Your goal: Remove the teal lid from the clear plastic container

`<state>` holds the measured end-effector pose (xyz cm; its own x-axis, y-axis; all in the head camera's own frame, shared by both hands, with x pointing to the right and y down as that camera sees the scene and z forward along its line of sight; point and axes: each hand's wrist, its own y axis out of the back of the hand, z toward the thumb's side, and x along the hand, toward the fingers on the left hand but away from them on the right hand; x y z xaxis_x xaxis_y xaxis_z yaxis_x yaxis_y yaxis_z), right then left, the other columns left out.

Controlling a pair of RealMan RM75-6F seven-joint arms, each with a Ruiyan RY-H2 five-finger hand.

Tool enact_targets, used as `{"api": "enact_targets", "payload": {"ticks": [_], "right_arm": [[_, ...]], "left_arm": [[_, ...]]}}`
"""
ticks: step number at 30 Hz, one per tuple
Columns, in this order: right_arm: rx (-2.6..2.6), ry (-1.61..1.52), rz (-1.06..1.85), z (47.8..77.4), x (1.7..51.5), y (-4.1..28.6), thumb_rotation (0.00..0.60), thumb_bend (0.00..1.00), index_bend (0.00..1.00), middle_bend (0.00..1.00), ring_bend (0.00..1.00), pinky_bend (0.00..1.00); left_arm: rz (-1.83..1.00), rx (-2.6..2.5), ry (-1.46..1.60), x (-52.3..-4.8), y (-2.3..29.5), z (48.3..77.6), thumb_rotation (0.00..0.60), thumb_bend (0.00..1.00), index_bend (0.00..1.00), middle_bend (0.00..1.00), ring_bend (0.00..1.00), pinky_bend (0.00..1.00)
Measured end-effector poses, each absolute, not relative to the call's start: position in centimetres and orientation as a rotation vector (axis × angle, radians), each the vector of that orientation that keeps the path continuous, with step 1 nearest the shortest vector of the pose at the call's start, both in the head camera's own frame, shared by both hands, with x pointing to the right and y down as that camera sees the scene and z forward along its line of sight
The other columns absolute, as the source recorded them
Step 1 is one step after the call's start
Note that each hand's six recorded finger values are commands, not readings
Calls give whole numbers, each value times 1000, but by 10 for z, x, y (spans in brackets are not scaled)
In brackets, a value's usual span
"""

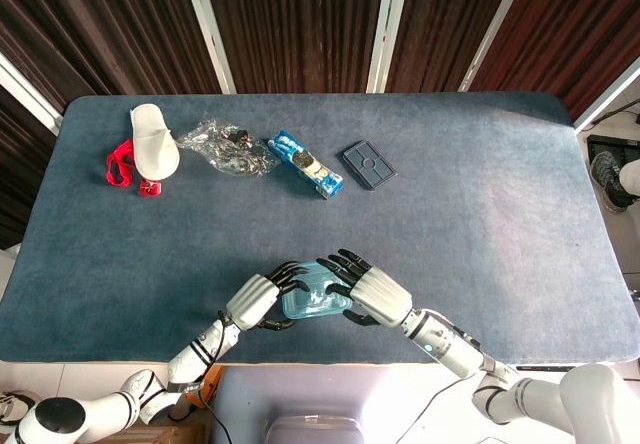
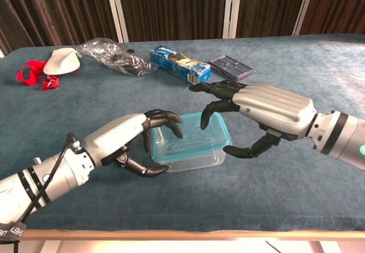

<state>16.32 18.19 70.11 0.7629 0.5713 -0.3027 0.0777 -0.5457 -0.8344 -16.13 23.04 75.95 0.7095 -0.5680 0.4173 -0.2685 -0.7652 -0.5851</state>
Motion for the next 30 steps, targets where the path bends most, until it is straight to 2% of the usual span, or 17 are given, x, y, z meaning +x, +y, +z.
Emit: {"api": "enact_targets", "payload": {"ticks": [11, 17, 27, 30], "right_arm": [[-2054, -497, 691, 697, 158, 174, 600, 485, 475, 79, 0, 0], [-2050, -477, 710, 702, 155, 175, 600, 486, 508, 80, 0, 0], [-2036, -496, 701, 706, 147, 174, 600, 497, 637, 126, 0, 0], [-2033, -500, 698, 705, 147, 173, 600, 501, 715, 153, 0, 0]], "left_arm": [[-805, -2422, 636, -161, 231, 759, 600, 386, 355, 526, 412, 526], [-797, -2420, 636, -161, 232, 757, 600, 385, 354, 526, 412, 527], [-794, -2412, 632, -161, 232, 756, 600, 385, 354, 526, 412, 527], [-794, -2412, 632, -161, 232, 756, 600, 384, 354, 526, 412, 527]]}}
